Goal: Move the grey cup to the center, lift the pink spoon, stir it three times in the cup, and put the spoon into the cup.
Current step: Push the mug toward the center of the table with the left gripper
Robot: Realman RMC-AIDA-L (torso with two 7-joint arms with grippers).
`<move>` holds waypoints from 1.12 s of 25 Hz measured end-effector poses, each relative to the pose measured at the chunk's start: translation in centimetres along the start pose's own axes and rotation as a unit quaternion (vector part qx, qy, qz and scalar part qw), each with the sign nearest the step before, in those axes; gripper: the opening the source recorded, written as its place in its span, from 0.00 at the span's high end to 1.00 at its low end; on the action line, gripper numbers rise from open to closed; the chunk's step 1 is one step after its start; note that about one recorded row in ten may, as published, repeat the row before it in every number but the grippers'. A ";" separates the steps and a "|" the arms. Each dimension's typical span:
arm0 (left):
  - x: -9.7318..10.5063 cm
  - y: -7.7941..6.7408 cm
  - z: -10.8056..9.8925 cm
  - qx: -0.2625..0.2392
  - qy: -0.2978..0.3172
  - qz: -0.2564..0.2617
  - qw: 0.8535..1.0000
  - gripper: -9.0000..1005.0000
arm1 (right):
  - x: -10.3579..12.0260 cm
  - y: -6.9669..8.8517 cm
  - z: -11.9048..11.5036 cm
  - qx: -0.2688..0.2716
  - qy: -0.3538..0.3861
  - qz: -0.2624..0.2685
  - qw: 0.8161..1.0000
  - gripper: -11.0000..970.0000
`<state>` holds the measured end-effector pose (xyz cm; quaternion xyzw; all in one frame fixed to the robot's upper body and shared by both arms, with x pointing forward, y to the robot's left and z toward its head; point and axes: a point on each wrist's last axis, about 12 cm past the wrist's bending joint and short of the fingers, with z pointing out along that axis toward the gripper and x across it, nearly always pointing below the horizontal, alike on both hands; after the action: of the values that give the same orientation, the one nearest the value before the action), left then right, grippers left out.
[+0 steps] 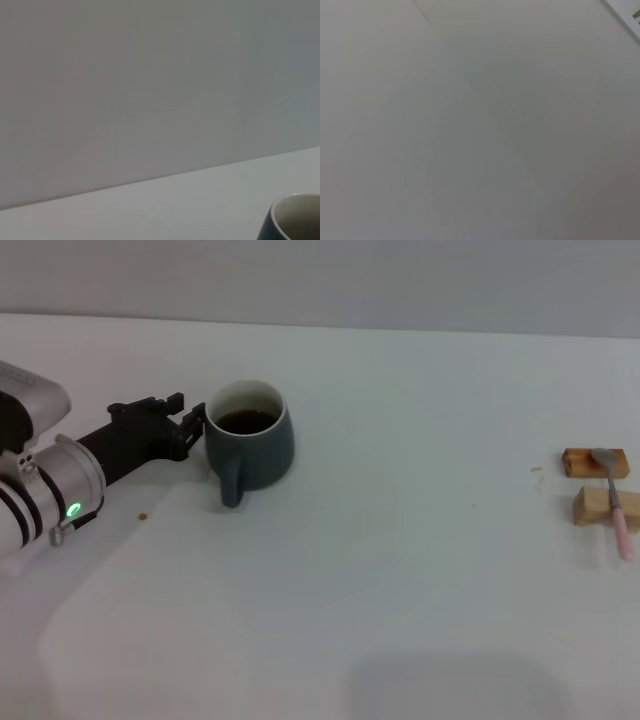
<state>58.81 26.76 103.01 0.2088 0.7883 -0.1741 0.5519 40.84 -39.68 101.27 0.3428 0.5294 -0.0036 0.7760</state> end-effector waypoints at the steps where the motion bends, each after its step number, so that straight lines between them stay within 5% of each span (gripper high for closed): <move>1: -0.1 -0.1 0.1 0.005 -0.001 0.001 1.000 0.65 | 0.0 0.0 0.0 0.000 0.001 0.000 1.000 0.33; 28: -0.1 -3.5 1.0 0.078 -0.016 0.010 0.997 0.65 | 0.3 -0.2 0.1 0.008 0.013 0.000 1.000 0.33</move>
<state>57.79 23.26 102.95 0.2560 0.7613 -0.2334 0.5482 40.98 -39.76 100.96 0.3491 0.5391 -0.0035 0.7665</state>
